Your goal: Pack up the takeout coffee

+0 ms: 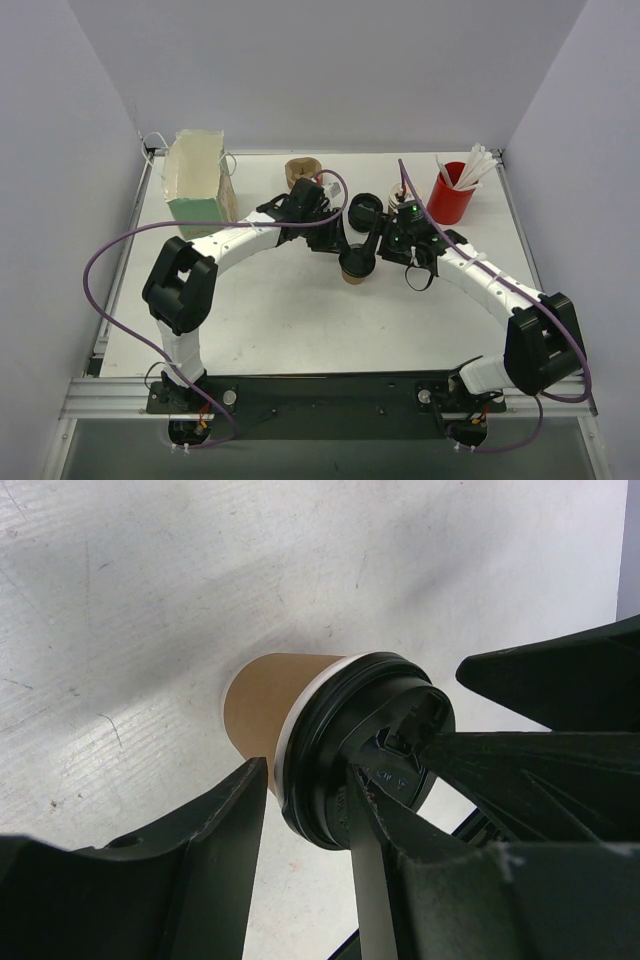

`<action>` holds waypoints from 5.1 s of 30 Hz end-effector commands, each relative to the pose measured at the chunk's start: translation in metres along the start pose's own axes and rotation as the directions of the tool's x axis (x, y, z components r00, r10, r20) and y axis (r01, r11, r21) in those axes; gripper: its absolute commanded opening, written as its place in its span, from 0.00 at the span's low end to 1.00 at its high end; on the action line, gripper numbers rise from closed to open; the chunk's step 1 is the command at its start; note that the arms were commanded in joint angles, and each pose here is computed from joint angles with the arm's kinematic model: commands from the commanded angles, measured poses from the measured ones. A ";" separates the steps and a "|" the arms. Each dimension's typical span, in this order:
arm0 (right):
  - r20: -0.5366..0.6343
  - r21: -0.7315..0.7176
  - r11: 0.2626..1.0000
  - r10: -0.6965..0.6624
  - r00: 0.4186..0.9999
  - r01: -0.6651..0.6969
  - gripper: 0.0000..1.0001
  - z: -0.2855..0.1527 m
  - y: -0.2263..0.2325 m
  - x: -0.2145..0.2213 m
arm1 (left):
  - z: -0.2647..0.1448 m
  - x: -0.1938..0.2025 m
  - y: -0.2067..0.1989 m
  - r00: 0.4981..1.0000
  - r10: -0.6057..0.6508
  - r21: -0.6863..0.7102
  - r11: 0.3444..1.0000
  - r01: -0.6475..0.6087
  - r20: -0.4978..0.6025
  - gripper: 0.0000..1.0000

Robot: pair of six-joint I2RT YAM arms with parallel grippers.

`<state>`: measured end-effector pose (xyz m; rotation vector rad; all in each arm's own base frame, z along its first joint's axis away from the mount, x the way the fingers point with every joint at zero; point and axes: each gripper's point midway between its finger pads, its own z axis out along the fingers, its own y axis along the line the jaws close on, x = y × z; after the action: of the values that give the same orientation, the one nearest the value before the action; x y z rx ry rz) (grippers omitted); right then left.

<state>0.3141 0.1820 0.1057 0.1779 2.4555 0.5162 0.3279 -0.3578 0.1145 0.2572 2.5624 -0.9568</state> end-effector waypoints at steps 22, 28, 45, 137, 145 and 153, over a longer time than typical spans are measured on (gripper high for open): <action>0.047 -0.012 1.000 0.000 0.999 0.001 0.59 0.019 0.012 -0.026 | -0.009 -0.008 -0.007 0.999 0.027 0.002 1.000 -0.027 0.041 0.47; 0.026 0.016 1.000 0.004 1.000 -0.004 0.59 0.023 0.004 -0.018 | -0.009 -0.007 -0.005 0.999 0.028 0.000 1.000 -0.028 0.041 0.47; -0.040 0.085 0.996 0.006 0.999 -0.002 0.58 0.028 -0.012 0.001 | -0.003 0.001 0.001 0.999 0.011 -0.012 1.000 -0.011 0.031 0.47; -0.037 0.021 1.000 -0.012 0.999 0.013 0.33 0.015 0.003 -0.022 | -0.016 0.004 -0.036 0.982 -0.058 -0.050 0.996 0.068 0.180 0.42; -0.067 0.017 0.999 -0.042 0.997 0.044 0.30 0.016 0.005 -0.021 | -0.017 0.000 -0.040 0.985 -0.029 -0.059 0.998 0.039 0.168 0.43; -0.062 0.019 0.999 -0.049 0.997 0.050 0.30 0.013 0.006 -0.024 | -0.021 -0.004 -0.039 0.985 -0.014 -0.081 0.996 0.028 0.171 0.43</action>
<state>0.3371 0.1842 0.0997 0.1338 2.5332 0.4693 0.3088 -0.3660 0.1323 0.0865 2.4916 -0.8178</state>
